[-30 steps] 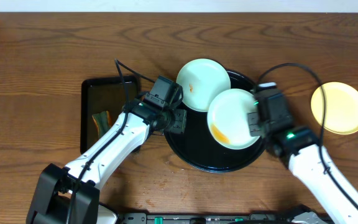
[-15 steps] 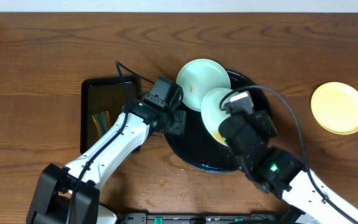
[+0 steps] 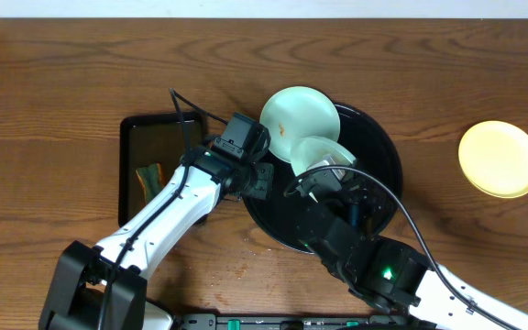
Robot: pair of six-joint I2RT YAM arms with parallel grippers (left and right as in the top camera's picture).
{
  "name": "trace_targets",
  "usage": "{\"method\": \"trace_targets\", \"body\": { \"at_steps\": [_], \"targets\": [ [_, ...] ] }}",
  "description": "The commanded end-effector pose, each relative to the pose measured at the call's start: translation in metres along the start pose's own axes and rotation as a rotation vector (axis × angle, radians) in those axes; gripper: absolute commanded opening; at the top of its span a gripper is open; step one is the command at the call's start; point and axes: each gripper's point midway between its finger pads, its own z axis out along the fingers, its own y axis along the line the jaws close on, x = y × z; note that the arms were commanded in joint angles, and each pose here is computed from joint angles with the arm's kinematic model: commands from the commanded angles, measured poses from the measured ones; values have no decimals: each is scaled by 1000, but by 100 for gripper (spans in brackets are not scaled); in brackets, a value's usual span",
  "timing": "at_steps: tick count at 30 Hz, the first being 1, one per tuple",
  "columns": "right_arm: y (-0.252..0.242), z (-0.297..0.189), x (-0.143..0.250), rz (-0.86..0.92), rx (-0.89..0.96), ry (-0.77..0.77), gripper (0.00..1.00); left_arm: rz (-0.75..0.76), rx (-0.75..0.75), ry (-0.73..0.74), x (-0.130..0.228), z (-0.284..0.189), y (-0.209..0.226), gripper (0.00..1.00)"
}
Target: Clean dirty plates on tray and stack at the side
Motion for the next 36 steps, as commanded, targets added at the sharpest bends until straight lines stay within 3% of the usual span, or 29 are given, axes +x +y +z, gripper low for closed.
{"method": "trace_targets", "body": {
  "at_steps": [1, 36],
  "targets": [
    [-15, -7, -8, 2, 63, -20, 1, -4, 1, 4, 0, 1, -1, 50],
    [-18, -7, -8, 4, 76, -18, 1, -4, 1, 4, -1, 1, -1, 50]
  ]
}}
